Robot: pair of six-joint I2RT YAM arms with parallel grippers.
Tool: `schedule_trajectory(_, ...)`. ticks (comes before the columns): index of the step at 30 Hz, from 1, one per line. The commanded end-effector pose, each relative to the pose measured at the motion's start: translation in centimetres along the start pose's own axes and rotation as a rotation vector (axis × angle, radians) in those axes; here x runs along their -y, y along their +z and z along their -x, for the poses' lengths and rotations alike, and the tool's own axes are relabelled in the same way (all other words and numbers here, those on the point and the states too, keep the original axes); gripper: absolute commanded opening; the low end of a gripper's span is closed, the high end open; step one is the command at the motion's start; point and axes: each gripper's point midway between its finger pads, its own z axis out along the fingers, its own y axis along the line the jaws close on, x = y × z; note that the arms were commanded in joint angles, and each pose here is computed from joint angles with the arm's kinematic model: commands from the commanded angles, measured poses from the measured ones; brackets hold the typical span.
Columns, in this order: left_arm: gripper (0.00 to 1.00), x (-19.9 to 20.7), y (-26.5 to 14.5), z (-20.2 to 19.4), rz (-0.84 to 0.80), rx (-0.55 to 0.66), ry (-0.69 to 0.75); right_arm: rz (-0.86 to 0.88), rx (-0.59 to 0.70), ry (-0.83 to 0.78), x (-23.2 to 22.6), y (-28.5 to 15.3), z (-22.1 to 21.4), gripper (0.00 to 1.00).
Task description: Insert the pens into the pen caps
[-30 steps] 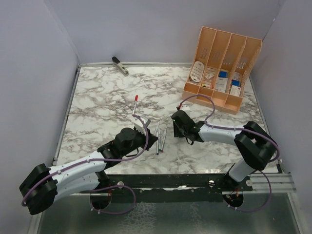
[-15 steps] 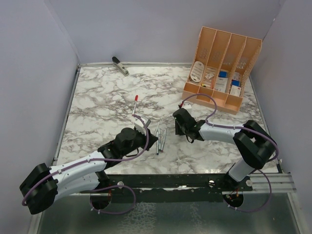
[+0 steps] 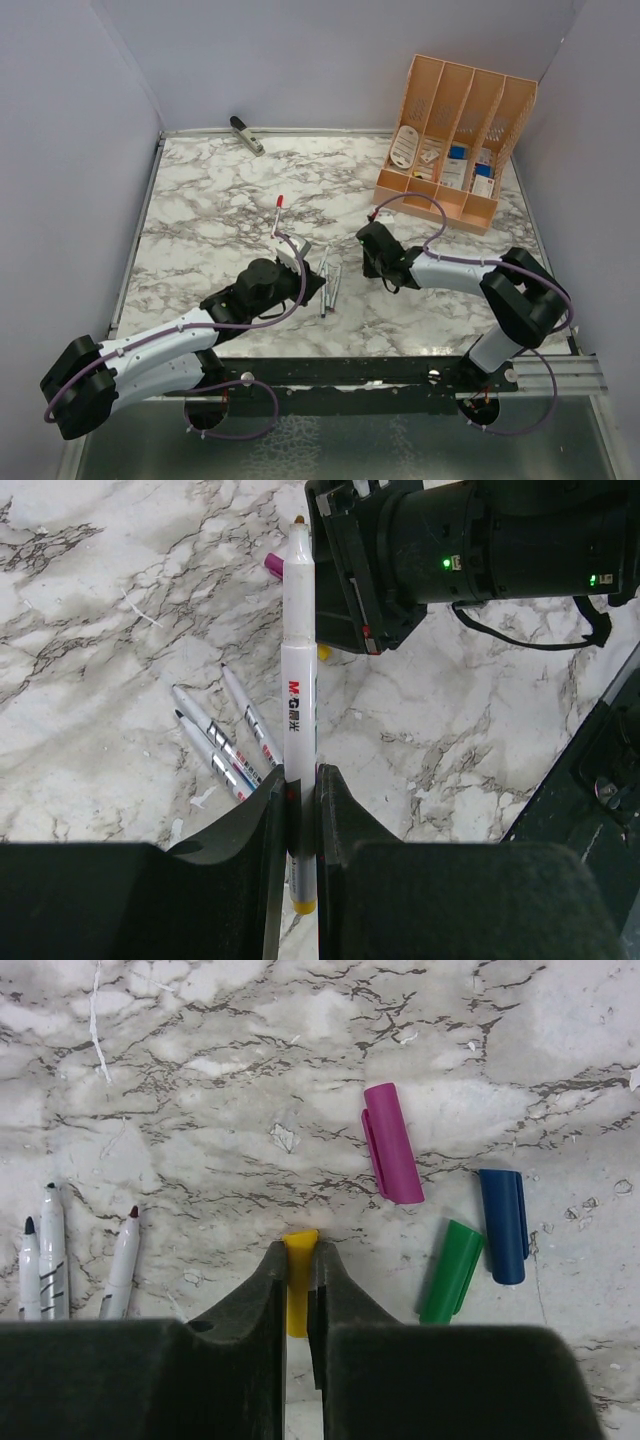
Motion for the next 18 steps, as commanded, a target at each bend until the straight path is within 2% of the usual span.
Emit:
schedule_trajectory(1, 0.0, 0.2, 0.1, 1.4, 0.004, 0.027, 0.014, -0.005, -0.13, -0.022, 1.1, -0.3, -4.0, 0.01)
schedule_trajectory(8, 0.0, 0.9, 0.7, 1.1, -0.036, 0.005, 0.018, 0.059, 0.002, -0.03, -0.7, -1.9, 0.8, 0.01)
schedule_trajectory(18, 0.0, 3.8, 0.0, 2.2, -0.215, 0.088, 0.055, 0.251, 0.471, 0.057, -4.1, -10.4, 13.9, 0.01)
